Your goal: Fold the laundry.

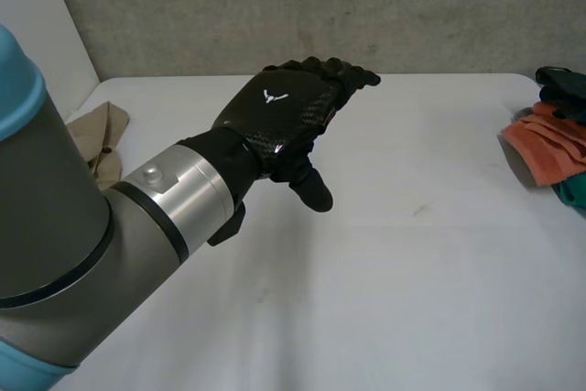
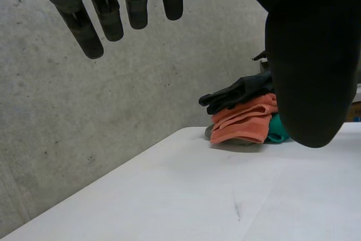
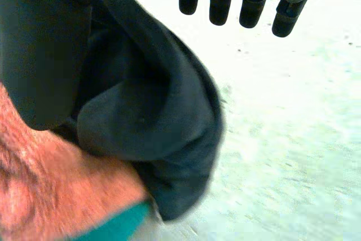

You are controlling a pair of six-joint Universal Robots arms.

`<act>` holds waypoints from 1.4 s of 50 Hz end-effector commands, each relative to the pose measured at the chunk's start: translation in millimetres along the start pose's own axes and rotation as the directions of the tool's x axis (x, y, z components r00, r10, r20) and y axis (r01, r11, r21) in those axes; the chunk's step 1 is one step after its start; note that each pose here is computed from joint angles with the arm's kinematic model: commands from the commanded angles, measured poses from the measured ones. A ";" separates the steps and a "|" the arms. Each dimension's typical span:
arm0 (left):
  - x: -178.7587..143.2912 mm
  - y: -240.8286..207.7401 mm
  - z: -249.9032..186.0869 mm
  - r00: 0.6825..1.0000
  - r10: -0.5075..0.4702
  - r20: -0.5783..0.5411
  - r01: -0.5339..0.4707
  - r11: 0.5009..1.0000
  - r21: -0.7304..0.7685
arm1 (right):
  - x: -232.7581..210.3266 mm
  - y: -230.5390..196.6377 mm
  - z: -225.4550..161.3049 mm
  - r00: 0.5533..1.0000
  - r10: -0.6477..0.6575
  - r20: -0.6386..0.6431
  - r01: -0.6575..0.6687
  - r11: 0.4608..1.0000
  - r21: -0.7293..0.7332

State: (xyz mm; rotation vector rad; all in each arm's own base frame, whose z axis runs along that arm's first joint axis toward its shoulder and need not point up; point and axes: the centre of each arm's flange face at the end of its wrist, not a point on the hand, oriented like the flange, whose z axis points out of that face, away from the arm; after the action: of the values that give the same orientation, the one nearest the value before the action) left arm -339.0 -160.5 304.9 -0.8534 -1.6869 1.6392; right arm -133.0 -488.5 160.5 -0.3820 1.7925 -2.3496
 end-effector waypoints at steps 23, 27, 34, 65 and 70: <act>-113.2 -91.4 -37.5 0.794 0.016 0.607 -0.180 0.961 0.209 | -147.8 -204.0 67.8 0.808 -0.459 -0.370 0.572 0.762 0.303; -154.3 -70.8 -48.1 0.644 0.151 0.750 -0.232 0.973 0.004 | -250.9 -194.1 58.4 0.943 -0.320 -0.087 0.329 0.870 0.366; -221.3 3.6 -58.4 0.544 0.391 0.742 -0.180 0.919 -0.352 | -377.5 -143.8 -0.6 0.952 -0.131 0.275 0.132 0.991 0.017; -410.3 161.3 -21.1 0.487 0.464 0.740 -0.345 0.880 -0.326 | -405.1 -70.4 -68.8 0.914 -0.171 0.368 0.278 0.925 -0.259; -385.5 105.8 -14.5 0.490 0.401 0.774 -0.396 0.893 -0.212 | -402.9 -72.9 -66.1 0.916 -0.176 0.359 0.277 0.928 -0.251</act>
State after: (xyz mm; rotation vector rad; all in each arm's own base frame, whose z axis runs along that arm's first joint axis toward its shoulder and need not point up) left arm -77.5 -476.0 143.0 -0.6238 -2.3289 2.5379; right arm 235.3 -292.3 169.5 -1.0248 2.0197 -1.9685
